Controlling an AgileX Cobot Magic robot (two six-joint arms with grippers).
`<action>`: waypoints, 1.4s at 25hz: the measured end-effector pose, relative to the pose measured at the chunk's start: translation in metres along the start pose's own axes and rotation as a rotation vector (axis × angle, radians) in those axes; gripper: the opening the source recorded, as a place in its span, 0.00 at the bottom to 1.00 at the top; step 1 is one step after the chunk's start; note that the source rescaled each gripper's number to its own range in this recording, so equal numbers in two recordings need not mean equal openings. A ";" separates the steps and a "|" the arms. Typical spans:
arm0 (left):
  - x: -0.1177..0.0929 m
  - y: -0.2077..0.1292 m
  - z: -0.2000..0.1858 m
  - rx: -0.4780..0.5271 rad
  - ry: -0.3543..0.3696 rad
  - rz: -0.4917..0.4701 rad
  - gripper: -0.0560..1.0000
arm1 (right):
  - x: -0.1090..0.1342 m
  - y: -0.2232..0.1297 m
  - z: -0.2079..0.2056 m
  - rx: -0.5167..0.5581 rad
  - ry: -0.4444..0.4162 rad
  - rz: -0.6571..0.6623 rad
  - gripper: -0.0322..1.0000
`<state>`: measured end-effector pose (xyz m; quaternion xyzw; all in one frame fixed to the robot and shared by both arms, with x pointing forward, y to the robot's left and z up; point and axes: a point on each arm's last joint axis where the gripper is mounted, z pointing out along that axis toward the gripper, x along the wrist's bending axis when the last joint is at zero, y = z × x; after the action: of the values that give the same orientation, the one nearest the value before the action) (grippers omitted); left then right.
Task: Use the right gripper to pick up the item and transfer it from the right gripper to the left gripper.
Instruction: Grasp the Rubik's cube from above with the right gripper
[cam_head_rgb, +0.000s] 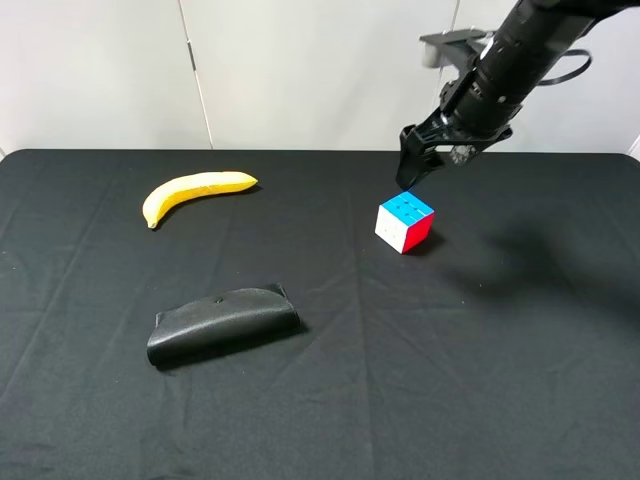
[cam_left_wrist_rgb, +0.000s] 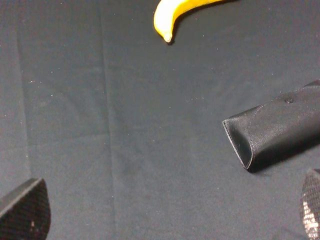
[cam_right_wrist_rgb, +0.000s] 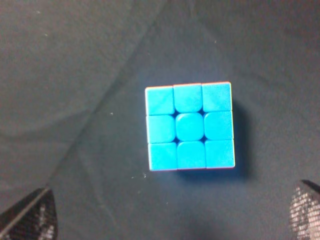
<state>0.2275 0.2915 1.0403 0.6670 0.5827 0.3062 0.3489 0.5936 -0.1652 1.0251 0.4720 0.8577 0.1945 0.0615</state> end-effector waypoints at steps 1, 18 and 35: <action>0.000 0.000 0.000 0.000 0.000 0.000 1.00 | -0.001 0.000 0.005 0.011 0.000 0.011 1.00; 0.000 0.000 0.000 0.000 0.000 0.000 1.00 | -0.015 -0.005 0.069 0.102 -0.028 0.050 1.00; 0.000 0.000 0.000 0.000 0.000 0.000 1.00 | -0.018 -0.005 0.091 0.082 -0.019 0.061 1.00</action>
<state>0.2275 0.2915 1.0403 0.6670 0.5827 0.3062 0.3489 0.6264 -0.1576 0.9381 0.5020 0.8494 0.1566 0.0445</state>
